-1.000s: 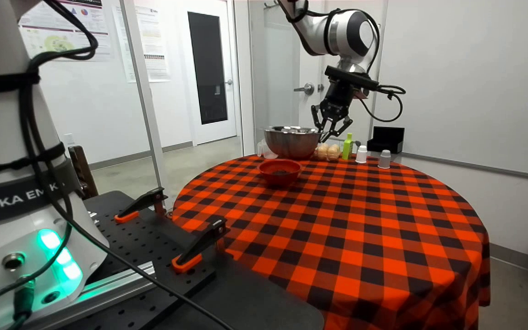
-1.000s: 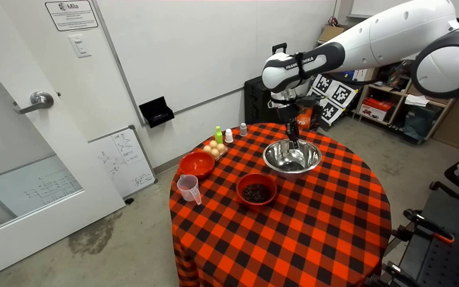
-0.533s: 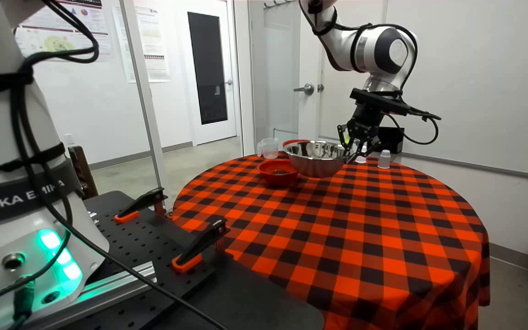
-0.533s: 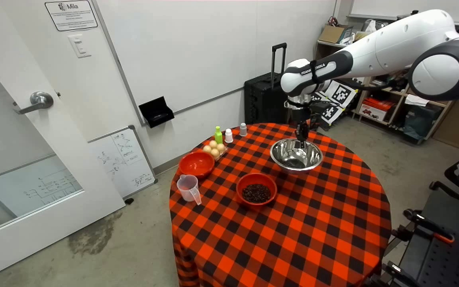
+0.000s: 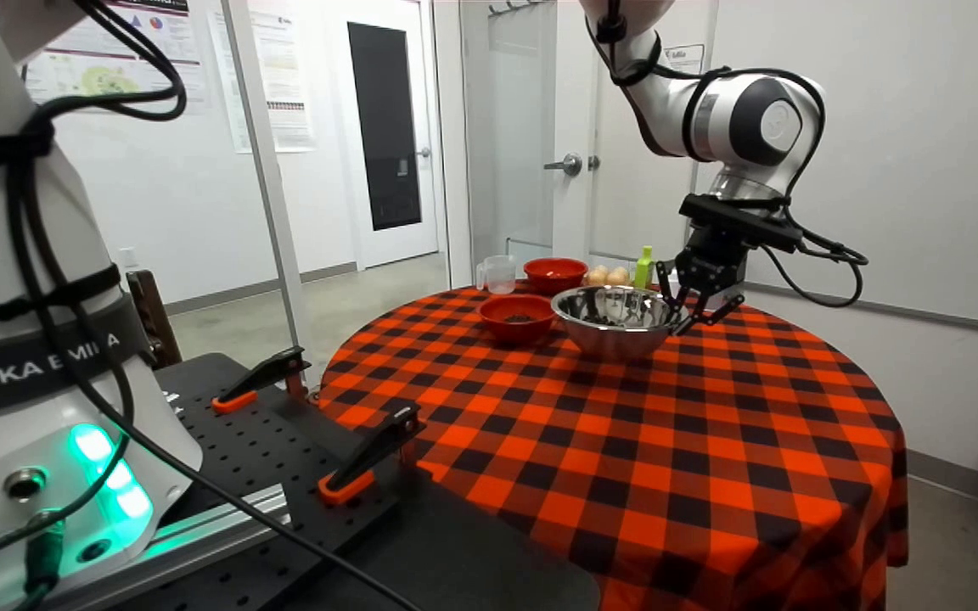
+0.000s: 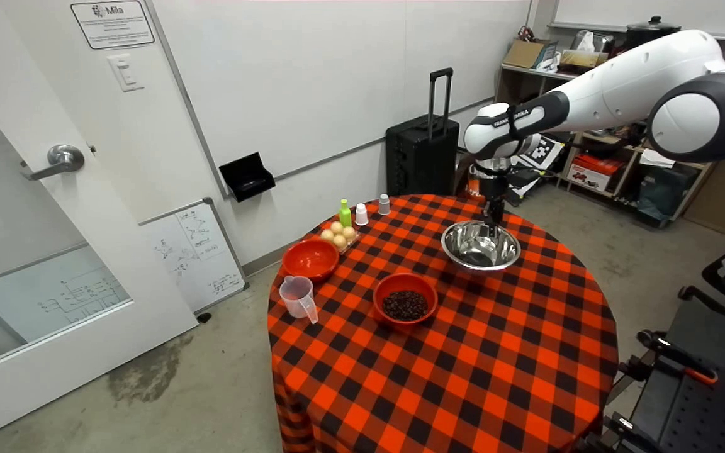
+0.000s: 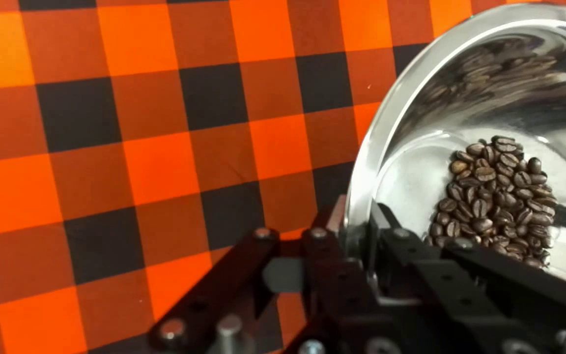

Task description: Pour the contents in the silver bowl into the red bowl

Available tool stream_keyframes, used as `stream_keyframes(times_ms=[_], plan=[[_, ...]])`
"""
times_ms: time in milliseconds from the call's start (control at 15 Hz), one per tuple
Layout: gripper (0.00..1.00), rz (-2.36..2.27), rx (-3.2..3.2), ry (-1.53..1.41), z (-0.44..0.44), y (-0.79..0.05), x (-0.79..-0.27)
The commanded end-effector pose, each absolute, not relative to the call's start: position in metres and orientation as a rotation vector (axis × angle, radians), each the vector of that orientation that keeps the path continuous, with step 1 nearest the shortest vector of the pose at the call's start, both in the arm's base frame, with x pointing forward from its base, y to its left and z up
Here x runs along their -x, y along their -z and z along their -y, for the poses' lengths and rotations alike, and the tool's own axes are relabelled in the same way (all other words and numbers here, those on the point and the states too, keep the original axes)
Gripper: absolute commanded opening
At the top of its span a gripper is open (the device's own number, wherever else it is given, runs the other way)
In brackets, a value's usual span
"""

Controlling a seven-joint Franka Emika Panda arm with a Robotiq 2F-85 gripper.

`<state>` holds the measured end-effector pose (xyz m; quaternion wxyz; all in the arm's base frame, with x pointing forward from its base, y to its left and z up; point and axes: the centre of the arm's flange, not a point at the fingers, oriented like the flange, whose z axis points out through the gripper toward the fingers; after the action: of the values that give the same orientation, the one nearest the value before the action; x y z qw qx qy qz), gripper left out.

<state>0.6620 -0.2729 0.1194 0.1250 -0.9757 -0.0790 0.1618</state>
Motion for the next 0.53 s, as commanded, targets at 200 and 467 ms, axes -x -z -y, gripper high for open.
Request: stream_keyframes(times_ms=[200, 467], plan=[[0.02, 0.139, 2.830, -0.466, 0.293, -0.089, -0.639], [0.02, 0.131, 2.818, -0.495, 0.289, -0.064, -0.633]])
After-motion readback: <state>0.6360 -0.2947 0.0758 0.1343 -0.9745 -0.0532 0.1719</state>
